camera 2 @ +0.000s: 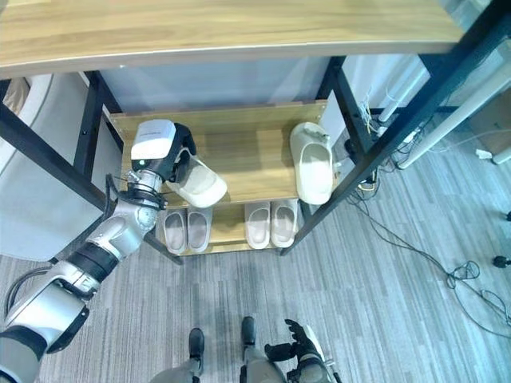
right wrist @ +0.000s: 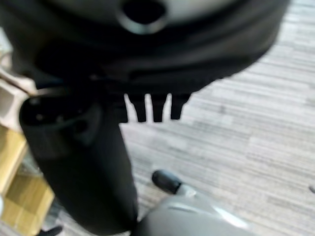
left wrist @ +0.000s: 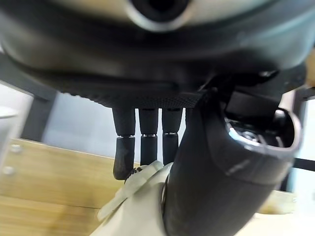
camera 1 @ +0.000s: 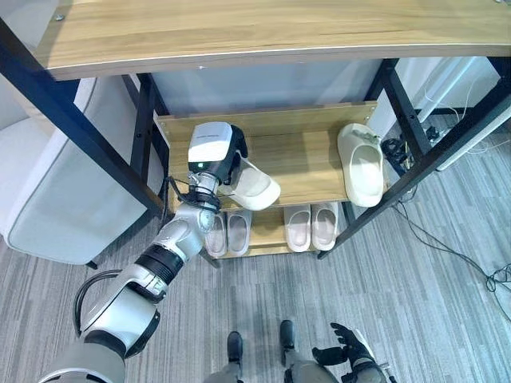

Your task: Arrange the slippers neatly on the shoe rack.

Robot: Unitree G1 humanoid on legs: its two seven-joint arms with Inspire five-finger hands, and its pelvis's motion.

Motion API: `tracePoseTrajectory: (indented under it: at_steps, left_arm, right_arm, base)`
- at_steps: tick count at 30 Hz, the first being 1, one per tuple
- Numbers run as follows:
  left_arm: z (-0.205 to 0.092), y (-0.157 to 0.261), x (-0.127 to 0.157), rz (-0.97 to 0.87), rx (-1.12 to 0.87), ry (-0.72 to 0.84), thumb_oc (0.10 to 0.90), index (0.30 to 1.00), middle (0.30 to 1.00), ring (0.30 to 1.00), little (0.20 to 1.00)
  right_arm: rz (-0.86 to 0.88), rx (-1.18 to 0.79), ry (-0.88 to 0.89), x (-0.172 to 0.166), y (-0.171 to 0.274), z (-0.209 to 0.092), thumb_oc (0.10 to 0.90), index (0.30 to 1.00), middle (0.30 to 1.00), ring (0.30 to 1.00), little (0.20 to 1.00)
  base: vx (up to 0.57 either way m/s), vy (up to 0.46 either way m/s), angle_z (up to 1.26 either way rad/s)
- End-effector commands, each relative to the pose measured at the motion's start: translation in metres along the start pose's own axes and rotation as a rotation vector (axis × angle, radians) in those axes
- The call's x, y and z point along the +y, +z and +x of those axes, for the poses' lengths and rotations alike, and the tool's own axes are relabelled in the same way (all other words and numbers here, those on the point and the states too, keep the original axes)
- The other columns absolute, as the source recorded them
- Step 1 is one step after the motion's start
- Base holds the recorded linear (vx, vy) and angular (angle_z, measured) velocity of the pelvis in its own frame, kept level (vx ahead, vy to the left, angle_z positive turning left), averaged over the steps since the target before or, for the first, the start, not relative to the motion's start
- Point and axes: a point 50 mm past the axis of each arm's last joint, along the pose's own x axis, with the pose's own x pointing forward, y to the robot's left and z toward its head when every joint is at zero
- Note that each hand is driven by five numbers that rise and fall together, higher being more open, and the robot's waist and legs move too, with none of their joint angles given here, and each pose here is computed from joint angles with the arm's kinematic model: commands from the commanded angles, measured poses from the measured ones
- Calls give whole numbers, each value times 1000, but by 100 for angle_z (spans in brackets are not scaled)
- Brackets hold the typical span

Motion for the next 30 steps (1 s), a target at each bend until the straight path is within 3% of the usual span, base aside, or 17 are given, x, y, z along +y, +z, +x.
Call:
tracePoseTrajectory:
  at_steps: [1, 12, 21, 30]
  left_arm:
    - [42, 51, 66, -39, -203, 312, 400, 300, 300, 300, 300]
    - [63, 74, 71, 32, -234, 303, 400, 300, 300, 300, 300]
    - [87, 88, 112, 140, -247, 407, 400, 300, 300, 300, 300]
    - [91, 104, 115, 95, -246, 436, 400, 300, 300, 300, 300]
  right_arm:
    - [-30, 41, -50, -11, -25, -9, 800, 900, 900, 900, 900]
    - [-38, 27, -98, -24, -21, -5, 800, 900, 900, 900, 900]
    - [-45, -24, -122, -32, -8, -1, 800, 900, 900, 900, 900]
    - [-39, -55, -125, -33, -1, 1, 800, 900, 900, 900, 900]
  base:
    - [2, -16, -5]
    - [6, -5, -9]
    - [1, 1, -4]
    - [0, 0, 0]
